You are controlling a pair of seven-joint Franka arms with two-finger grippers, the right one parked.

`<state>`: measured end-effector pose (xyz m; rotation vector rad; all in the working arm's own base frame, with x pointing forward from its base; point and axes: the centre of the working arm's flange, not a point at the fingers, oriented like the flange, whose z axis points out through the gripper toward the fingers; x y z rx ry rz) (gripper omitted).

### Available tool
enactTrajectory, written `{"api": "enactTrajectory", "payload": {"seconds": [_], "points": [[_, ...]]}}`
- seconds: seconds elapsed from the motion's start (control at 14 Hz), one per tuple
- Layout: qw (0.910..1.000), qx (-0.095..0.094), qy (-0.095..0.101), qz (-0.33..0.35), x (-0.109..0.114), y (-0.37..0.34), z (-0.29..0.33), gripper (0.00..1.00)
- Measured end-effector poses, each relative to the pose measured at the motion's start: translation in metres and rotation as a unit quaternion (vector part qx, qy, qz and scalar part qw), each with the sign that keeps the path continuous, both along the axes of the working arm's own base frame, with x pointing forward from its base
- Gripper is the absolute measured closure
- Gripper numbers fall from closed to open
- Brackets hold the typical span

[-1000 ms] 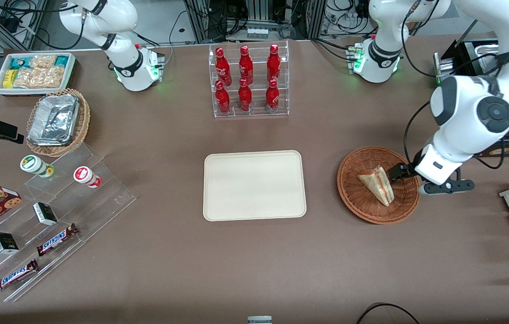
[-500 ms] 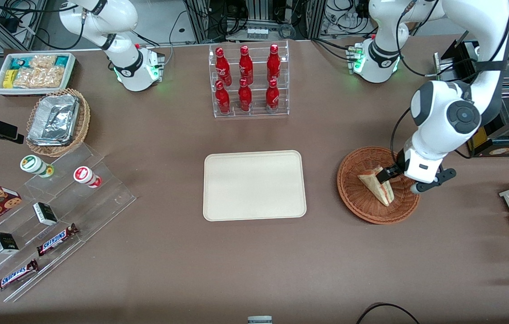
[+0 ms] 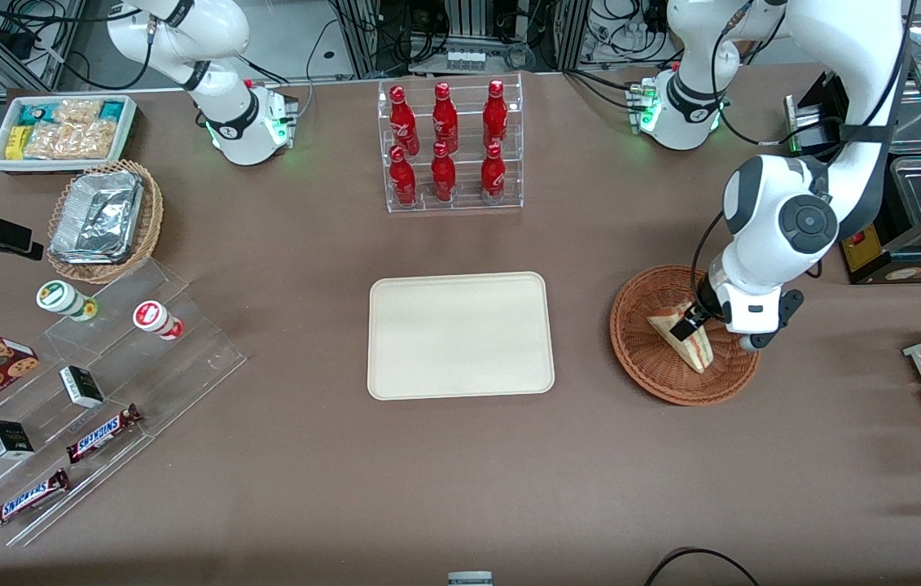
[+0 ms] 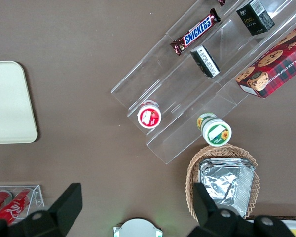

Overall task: Place sandwich from basket to tray
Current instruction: 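Close the left gripper on the wrapped sandwich wedge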

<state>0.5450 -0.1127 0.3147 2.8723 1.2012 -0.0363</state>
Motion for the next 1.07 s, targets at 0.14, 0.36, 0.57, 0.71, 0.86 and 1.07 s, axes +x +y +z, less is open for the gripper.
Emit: {"api": "enactTrajectory", "payload": {"seconds": [0.14, 0.36, 0.57, 0.71, 0.86, 1.07], "points": [[1.0000, 0.000, 0.005, 0.007, 0.000, 0.000, -0.009, 0.00], [0.9999, 0.000, 0.012, 0.010, 0.000, 0.000, -0.021, 0.00], [0.9999, -0.002, 0.009, 0.011, 0.002, 0.000, -0.037, 0.00], [0.9998, -0.001, 0.015, 0.012, 0.000, 0.000, -0.051, 0.00], [0.9997, -0.001, 0.022, 0.013, -0.001, 0.001, -0.062, 0.00], [0.9995, 0.000, 0.027, 0.013, -0.003, 0.001, -0.067, 0.30]]}}
